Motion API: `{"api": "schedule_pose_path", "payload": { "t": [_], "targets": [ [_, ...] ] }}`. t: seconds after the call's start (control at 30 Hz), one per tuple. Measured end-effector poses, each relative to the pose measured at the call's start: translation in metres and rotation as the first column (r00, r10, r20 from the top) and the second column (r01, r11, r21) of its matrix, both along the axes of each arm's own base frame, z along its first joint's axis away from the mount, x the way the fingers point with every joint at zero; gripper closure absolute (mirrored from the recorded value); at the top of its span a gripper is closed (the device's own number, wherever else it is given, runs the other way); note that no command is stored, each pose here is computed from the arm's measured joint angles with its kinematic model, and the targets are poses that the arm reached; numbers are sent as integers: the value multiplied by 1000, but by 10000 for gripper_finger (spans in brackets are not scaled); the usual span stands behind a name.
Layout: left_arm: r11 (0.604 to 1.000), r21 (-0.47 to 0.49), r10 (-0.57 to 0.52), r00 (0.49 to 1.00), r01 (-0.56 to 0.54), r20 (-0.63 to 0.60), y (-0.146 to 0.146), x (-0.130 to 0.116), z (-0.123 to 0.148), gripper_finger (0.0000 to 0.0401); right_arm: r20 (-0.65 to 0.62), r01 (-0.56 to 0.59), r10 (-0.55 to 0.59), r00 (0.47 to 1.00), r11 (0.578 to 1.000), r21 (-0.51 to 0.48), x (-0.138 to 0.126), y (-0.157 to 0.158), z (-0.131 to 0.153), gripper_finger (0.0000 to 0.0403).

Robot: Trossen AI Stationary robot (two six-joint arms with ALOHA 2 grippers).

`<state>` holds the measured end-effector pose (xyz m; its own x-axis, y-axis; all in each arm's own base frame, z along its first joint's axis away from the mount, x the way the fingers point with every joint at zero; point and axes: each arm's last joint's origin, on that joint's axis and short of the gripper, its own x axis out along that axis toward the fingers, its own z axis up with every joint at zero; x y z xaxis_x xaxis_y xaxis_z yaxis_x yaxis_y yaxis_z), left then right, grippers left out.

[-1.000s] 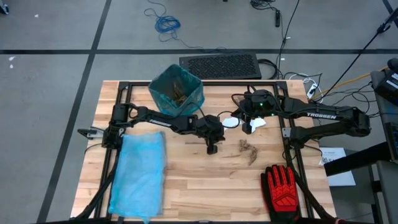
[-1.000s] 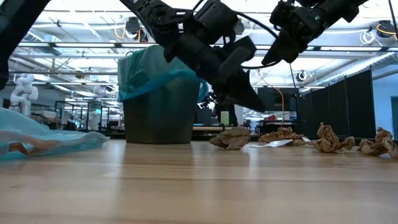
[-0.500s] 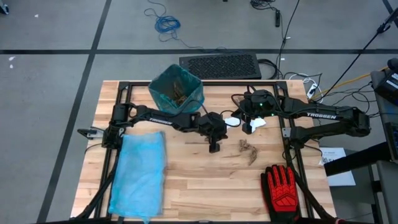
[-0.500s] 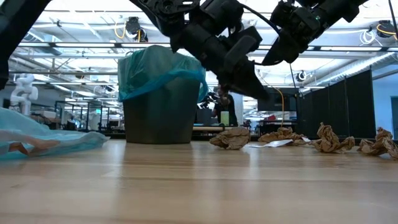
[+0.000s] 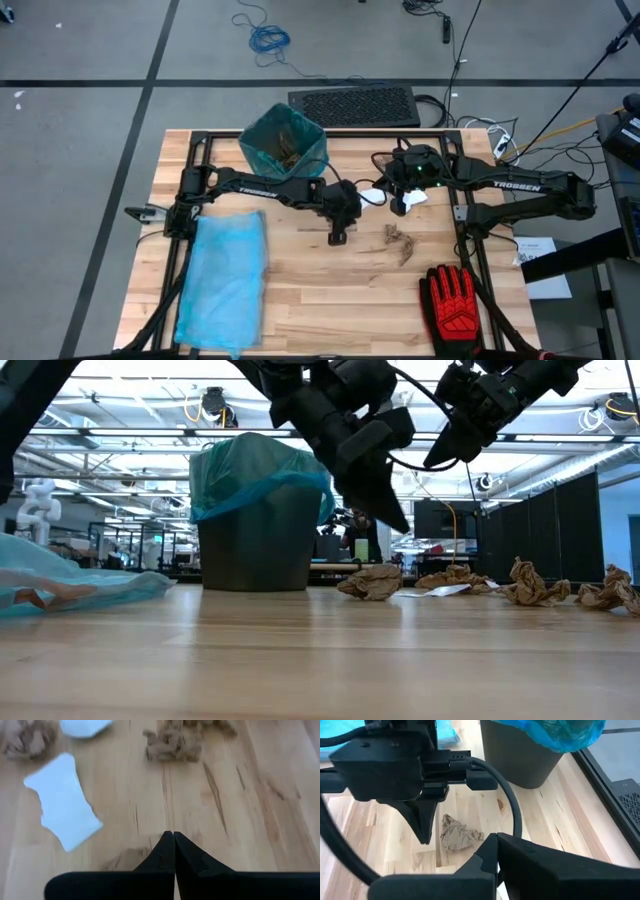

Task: Place trash/remove bag and relplace
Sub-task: Put the brown napkin into the black trash bin

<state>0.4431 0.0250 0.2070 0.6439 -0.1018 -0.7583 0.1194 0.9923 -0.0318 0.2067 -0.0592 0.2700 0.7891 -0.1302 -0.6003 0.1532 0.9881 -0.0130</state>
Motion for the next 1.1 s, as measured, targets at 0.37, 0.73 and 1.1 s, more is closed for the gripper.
{"api": "schedule_pose_path", "payload": {
  "t": [0.37,0.73,1.1],
  "targets": [
    [998,3,-63,998,63,-16,-5,0,-4,357,3,0,0,1000,1000,3,0,0,0,403],
    [998,-8,-63,996,63,-69,-5,5,-28,302,5,3,-3,1000,1000,5,0,0,0,403],
    [998,-5,-68,996,68,-58,-6,6,-27,301,4,3,-3,1000,1000,5,0,0,0,403]
  ]
}}
